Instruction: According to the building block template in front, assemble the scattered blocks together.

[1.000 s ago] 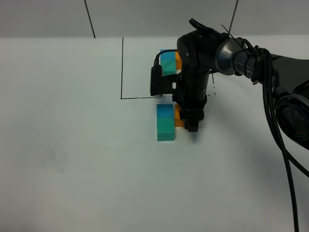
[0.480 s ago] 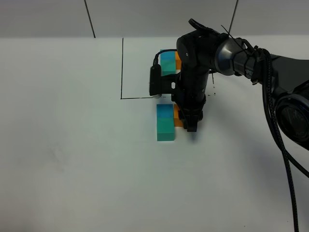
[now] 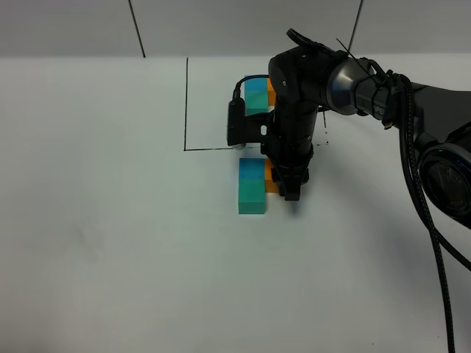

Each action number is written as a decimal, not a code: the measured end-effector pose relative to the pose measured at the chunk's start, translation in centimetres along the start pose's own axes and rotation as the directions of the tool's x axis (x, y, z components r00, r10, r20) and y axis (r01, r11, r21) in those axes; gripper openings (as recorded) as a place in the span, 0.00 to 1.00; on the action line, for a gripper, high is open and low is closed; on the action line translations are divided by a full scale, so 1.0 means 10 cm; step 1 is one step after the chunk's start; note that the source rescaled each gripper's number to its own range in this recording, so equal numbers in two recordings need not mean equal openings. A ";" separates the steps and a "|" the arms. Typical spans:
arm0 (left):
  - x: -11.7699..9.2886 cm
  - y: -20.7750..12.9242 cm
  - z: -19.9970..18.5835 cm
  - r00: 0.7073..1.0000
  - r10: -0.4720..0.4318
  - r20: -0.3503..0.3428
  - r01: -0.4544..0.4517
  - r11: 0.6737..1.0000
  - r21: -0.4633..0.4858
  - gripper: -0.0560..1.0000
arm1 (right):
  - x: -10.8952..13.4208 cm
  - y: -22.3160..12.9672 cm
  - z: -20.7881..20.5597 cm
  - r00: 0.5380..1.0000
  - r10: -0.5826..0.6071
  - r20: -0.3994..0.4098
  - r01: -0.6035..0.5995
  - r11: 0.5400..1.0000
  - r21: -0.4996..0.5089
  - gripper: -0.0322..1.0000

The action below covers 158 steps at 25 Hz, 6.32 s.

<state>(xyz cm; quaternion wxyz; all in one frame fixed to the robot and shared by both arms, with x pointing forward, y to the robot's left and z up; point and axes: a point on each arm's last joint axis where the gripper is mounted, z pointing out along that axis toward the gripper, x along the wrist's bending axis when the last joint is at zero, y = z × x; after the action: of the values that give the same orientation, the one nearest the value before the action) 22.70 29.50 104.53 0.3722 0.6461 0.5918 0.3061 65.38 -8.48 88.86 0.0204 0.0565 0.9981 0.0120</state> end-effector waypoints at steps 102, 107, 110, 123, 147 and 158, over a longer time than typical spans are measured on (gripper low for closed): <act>0.00 0.00 0.00 1.000 0.000 0.000 0.000 1.000 0.000 0.52 | 3.75 -2.41 -1.86 0.242 0.968 -0.062 -0.546 0.083 -0.834 0.73; 0.00 0.00 0.00 1.000 0.000 0.000 0.000 1.000 0.000 0.52 | 3.88 -2.45 -1.87 0.217 0.974 -0.066 -0.479 0.048 -0.876 0.73; 0.00 0.00 0.00 1.000 0.000 0.000 0.000 1.000 0.000 0.52 | 3.88 -2.47 -1.87 0.191 0.978 -0.083 -0.486 0.021 -0.874 0.73; 0.00 0.00 0.00 1.000 0.000 0.000 0.000 1.000 0.000 0.52 | 3.87 -2.48 -1.86 0.160 0.981 -0.110 -0.492 -0.017 -0.870 0.73; 0.00 0.00 0.00 1.000 0.000 0.000 0.000 1.000 0.000 0.52 | 3.87 -2.48 -1.86 0.158 0.981 -0.113 -0.493 -0.020 -0.870 0.73; 0.00 0.00 0.00 1.000 0.000 0.000 0.000 1.000 0.000 0.52 | 3.87 -2.49 -1.86 0.140 0.983 -0.122 -0.495 -0.037 -0.868 0.73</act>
<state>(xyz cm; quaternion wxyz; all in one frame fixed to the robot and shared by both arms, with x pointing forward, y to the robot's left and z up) 22.70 29.50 104.53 0.3722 0.6461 0.5918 0.3061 23.35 -29.26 105.30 0.3211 0.6164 0.5838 0.4196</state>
